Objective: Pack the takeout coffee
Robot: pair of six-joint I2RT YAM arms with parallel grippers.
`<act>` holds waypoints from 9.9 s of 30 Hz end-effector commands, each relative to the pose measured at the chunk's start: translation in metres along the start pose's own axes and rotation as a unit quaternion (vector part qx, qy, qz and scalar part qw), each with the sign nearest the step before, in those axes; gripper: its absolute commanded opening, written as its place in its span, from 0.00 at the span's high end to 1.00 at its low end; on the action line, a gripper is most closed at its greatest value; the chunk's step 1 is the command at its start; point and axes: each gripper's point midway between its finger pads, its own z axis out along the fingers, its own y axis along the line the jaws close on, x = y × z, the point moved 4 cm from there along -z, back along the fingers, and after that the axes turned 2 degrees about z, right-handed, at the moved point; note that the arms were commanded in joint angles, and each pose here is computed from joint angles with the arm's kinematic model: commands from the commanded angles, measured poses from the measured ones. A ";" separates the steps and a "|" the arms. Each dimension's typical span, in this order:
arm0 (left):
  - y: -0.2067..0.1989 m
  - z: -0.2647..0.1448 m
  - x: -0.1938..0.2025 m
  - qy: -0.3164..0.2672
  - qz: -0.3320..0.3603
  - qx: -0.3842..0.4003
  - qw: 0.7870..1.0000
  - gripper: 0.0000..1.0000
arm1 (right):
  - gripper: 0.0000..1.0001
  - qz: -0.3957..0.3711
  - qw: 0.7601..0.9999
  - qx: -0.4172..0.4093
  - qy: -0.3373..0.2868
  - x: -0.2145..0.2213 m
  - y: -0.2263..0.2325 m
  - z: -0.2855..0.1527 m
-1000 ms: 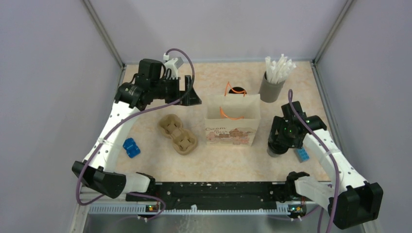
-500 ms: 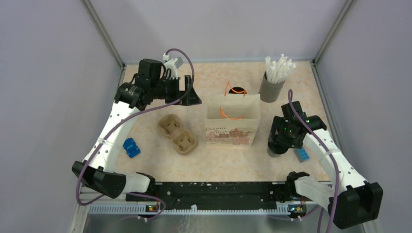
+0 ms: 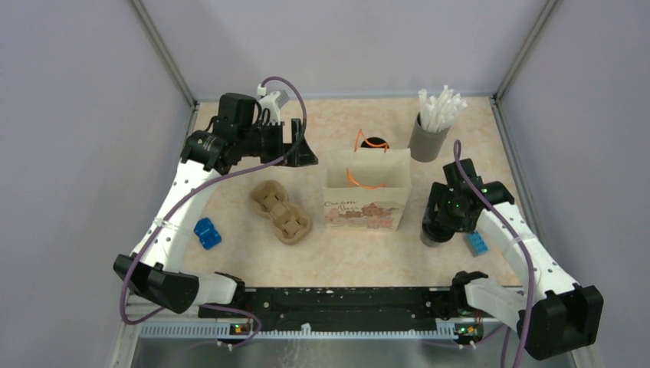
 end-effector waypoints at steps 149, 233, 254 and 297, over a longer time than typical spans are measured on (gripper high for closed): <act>-0.077 0.041 0.000 -0.141 0.291 0.197 0.926 0.94 | 0.41 -0.484 0.770 -0.248 -0.333 -0.043 0.172 -0.192; -0.096 0.032 -0.016 -0.226 0.176 0.237 0.928 1.00 | 0.40 -0.689 0.640 -0.098 -0.325 -0.023 0.154 -0.173; -0.052 0.001 0.050 -0.044 0.145 0.090 0.984 0.32 | 0.43 -0.680 0.667 -0.176 -0.247 0.022 0.144 -0.136; -0.078 0.036 0.047 -0.142 0.190 0.227 0.944 1.00 | 0.43 -0.691 0.644 -0.153 -0.290 0.010 0.173 -0.153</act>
